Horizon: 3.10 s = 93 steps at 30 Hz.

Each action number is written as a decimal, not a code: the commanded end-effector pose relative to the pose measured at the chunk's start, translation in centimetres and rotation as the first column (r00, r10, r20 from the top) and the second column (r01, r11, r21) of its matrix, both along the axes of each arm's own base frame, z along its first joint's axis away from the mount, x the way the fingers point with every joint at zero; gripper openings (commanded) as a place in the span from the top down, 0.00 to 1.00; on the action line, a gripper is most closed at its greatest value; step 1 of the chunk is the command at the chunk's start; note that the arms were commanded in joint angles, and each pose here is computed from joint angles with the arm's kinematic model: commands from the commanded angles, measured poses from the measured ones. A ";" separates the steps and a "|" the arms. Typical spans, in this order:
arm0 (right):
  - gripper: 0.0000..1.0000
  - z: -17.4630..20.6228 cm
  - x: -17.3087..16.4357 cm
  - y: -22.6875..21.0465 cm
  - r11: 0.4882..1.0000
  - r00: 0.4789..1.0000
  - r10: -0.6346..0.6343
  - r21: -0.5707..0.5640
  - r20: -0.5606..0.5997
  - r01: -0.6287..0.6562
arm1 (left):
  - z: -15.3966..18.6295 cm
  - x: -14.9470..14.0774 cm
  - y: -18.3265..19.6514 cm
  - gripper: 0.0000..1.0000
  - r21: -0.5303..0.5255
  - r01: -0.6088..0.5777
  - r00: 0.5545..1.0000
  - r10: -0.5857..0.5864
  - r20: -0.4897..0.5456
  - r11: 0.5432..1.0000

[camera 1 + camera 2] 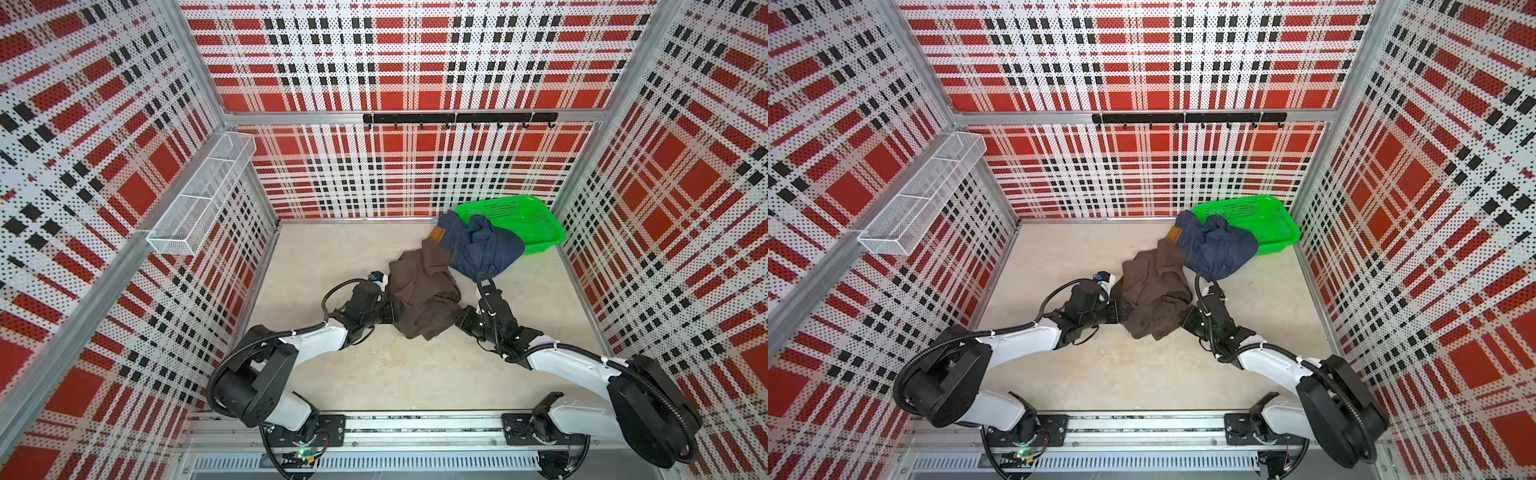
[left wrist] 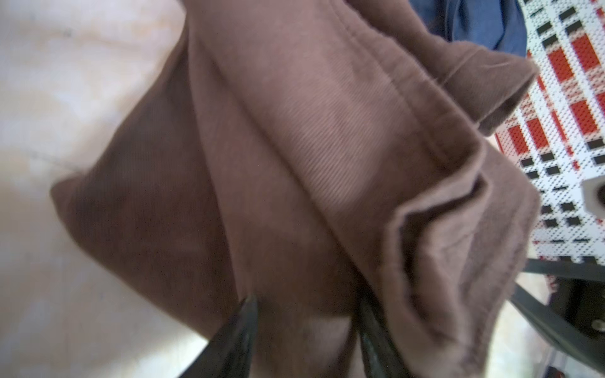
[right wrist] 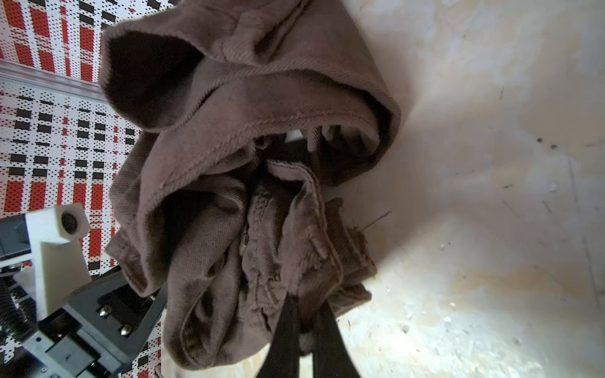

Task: Fold and stack the trousers
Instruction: Flatten out the trousers at the center of the table.

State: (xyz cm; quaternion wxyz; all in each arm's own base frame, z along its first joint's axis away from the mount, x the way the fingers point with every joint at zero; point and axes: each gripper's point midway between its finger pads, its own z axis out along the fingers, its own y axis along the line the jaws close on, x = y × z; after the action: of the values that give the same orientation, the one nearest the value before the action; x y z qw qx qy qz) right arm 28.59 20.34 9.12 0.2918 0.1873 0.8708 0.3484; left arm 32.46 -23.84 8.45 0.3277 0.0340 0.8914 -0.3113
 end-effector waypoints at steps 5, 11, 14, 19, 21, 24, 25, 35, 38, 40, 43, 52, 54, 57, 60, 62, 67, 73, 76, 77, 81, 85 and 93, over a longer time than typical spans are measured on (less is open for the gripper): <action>1.00 2.3 0.0 -1.0 0.999 0.998 -0.036 -0.028 0.048 0.037 | 3.9 1.8 -0.8 0.89 -0.053 0.029 0.995 -0.024 0.101 0.998; 1.00 6.7 0.2 -3.0 0.991 0.986 -0.080 -0.092 0.143 0.094 | 9.5 2.6 2.4 1.00 -0.018 -0.093 0.970 0.095 0.222 0.996; 1.00 8.9 0.1 -4.0 0.985 0.978 -0.099 -0.120 0.184 0.123 | 12.4 2.7 5.0 1.00 -0.003 -0.173 0.945 0.167 0.282 0.985; 1.00 12.5 -0.1 -5.1 0.980 0.962 -0.113 -0.131 0.248 0.149 | 17.8 1.8 9.2 1.00 -0.019 -0.300 0.879 0.284 0.383 0.954; 1.00 13.8 0.0 -5.6 0.975 0.953 -0.127 -0.143 0.274 0.172 | 19.9 1.1 10.6 1.00 -0.029 -0.331 0.854 0.312 0.417 0.943; 1.00 15.7 0.2 -5.9 0.970 0.945 -0.123 -0.162 0.303 0.179 | 22.5 0.1 12.3 1.00 -0.038 -0.367 0.822 0.344 0.454 0.929; 1.00 16.3 0.2 -6.0 0.969 0.942 -0.120 -0.169 0.314 0.180 | 23.1 -0.2 12.7 1.00 -0.040 -0.374 0.817 0.349 0.460 0.927; 1.00 19.3 0.6 -7.8 0.933 0.922 -0.145 -0.260 0.360 0.248 | 21.4 -0.4 12.5 1.00 0.009 -0.355 0.863 0.324 0.387 0.935; 1.00 17.7 0.6 -9.1 0.896 0.929 -0.174 -0.339 0.327 0.287 | 18.5 0.4 11.8 0.89 0.046 -0.339 0.894 0.307 0.326 0.940; 1.00 16.6 0.5 -10.9 0.852 0.928 -0.218 -0.405 0.302 0.332 | 17.3 0.9 11.3 0.80 0.057 -0.328 0.907 0.298 0.299 0.943; 1.00 15.3 -0.1 -14.6 0.781 0.911 -0.312 -0.474 0.269 0.407 | 16.9 1.4 11.2 0.55 0.056 -0.331 0.906 0.301 0.297 0.942; 0.90 11.4 -1.9 -22.8 0.667 0.865 -0.478 -0.576 0.156 0.472 | 12.4 3.2 13.1 0.24 0.126 -0.391 0.909 0.361 0.206 0.912; 0.78 10.8 -2.0 -22.7 0.678 0.869 -0.473 -0.572 0.143 0.463 | 10.5 3.3 12.9 0.23 0.123 -0.382 0.918 0.360 0.166 0.916; 0.36 10.2 -2.0 -22.1 0.704 0.876 -0.465 -0.548 0.126 0.452 | 7.6 2.8 11.7 0.22 0.096 -0.341 0.938 0.332 0.097 0.935; 0.23 8.6 -2.3 -21.4 0.736 0.888 -0.453 -0.530 0.077 0.422 | 5.6 1.6 9.6 0.10 0.066 -0.284 0.958 0.281 0.051 0.956; 0.20 7.3 -2.4 -20.8 0.758 0.897 -0.440 -0.516 0.046 0.399 | 5.1 0.7 7.5 0.02 0.044 -0.235 0.971 0.234 0.040 0.971; 0.19 4.5 -1.9 -19.7 0.794 0.908 -0.419 -0.487 -0.007 0.363 | 3.4 -0.1 3.4 0.01 0.004 -0.150 0.989 0.150 0.012 0.989; 0.20 3.7 -1.2 -19.3 0.804 0.912 -0.411 -0.477 -0.012 0.356 | 0.8 1.2 3.2 0.40 0.099 -0.177 0.984 0.179 -0.017 0.979; 0.21 3.9 -0.9 -19.1 0.809 0.914 -0.405 -0.470 -0.011 0.353 | 2.4 2.5 5.5 0.96 0.163 -0.261 0.965 0.260 0.028 0.951; 0.21 4.0 -0.8 -19.0 0.811 0.915 -0.402 -0.468 -0.009 0.352 | 4.1 2.9 6.4 1.00 0.162 -0.292 0.956 0.285 0.064 0.943; 0.20 4.5 -0.8 -18.9 0.816 0.917 -0.398 -0.458 -0.001 0.353 | 11.1 3.5 13.0 1.00 0.127 -0.466 0.877 0.439 0.196 0.875; 0.17 4.9 -0.8 -18.4 0.837 0.921 -0.389 -0.422 -0.008 0.349 | 14.6 2.8 21.8 1.00 0.139 -0.635 0.766 0.596 0.241 0.760; 0.10 3.9 -2.0 -20.0 0.820 0.873 -0.475 -0.416 -0.113 0.393 | 10.7 1.3 29.0 1.00 0.174 -0.738 0.673 0.728 0.130 0.652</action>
State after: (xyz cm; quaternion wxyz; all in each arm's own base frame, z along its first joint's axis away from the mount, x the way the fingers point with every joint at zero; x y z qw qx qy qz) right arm 27.28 0.97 13.24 0.3218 0.3291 0.8845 0.0761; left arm 35.01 4.35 22.25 0.4879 -0.2777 0.8252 -0.0619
